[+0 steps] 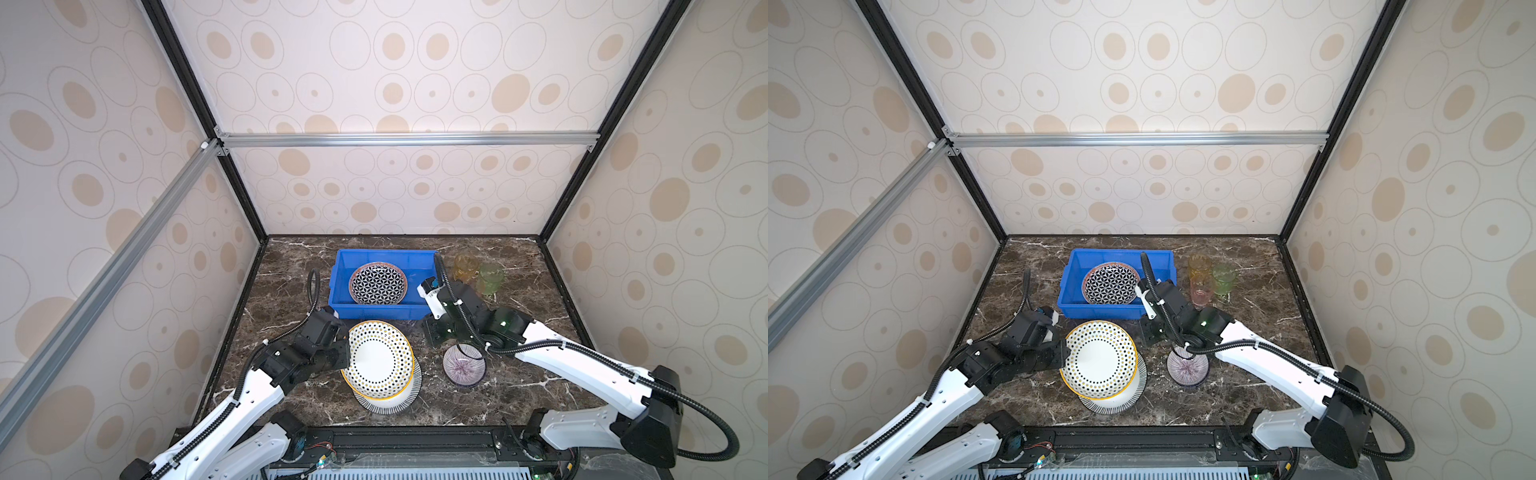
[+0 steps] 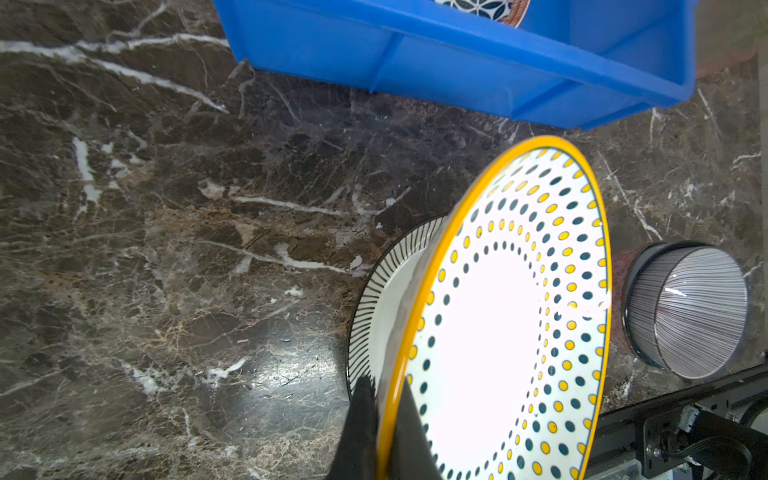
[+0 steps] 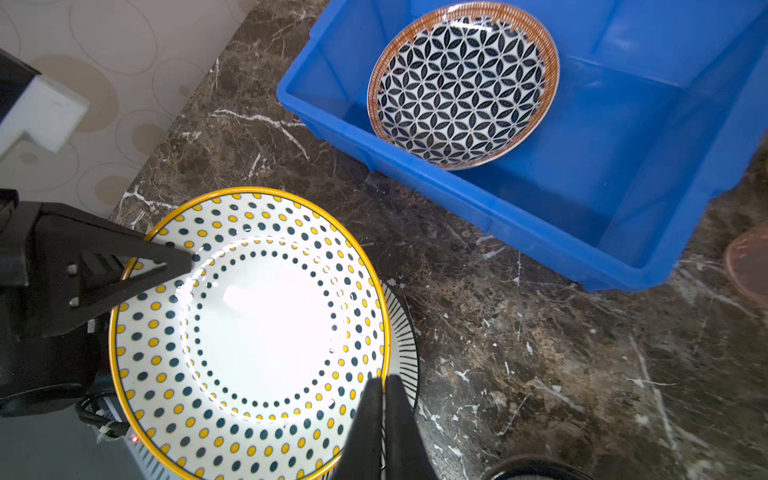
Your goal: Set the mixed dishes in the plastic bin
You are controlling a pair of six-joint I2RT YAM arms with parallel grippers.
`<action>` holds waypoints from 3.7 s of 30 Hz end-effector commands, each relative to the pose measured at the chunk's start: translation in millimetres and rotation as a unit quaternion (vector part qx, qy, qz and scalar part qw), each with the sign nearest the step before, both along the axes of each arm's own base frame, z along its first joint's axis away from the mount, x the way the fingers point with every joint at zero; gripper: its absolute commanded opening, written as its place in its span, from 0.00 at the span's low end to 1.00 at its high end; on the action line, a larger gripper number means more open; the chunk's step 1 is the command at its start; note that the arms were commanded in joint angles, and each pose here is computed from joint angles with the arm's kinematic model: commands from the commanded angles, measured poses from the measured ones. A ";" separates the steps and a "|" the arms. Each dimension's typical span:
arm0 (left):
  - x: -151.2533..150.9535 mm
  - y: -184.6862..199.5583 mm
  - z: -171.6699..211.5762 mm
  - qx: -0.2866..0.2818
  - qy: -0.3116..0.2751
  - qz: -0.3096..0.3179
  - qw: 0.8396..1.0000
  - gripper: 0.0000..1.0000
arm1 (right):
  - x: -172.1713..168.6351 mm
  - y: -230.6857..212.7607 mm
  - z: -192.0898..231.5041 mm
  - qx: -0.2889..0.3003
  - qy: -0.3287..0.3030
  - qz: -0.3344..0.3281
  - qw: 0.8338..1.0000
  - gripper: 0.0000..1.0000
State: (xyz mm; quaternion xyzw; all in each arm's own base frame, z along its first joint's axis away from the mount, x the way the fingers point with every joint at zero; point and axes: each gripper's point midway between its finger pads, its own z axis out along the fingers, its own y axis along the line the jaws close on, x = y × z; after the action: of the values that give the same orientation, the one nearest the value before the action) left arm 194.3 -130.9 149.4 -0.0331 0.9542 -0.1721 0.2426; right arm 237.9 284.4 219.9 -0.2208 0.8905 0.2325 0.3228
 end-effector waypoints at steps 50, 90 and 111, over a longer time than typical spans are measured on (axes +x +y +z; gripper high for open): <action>178.8 -45.2 141.1 -0.088 -0.168 -0.026 0.981 0.00 | 90.6 -83.5 44.3 0.086 0.000 -0.115 0.990 0.20; 298.9 -6.2 86.4 -0.043 -0.127 -0.005 0.991 0.00 | 121.4 -85.2 28.1 0.077 0.044 -0.133 0.987 0.43; 314.7 -8.3 29.8 -0.044 -0.088 0.000 0.995 0.00 | 129.5 -76.5 18.1 0.079 0.064 -0.124 0.987 0.44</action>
State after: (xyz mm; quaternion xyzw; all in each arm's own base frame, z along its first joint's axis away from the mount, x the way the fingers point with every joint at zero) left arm 491.0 -133.7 151.9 -0.0383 0.9419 -0.1875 0.2762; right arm 365.8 207.4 234.8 -0.0669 0.9084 0.2712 0.3111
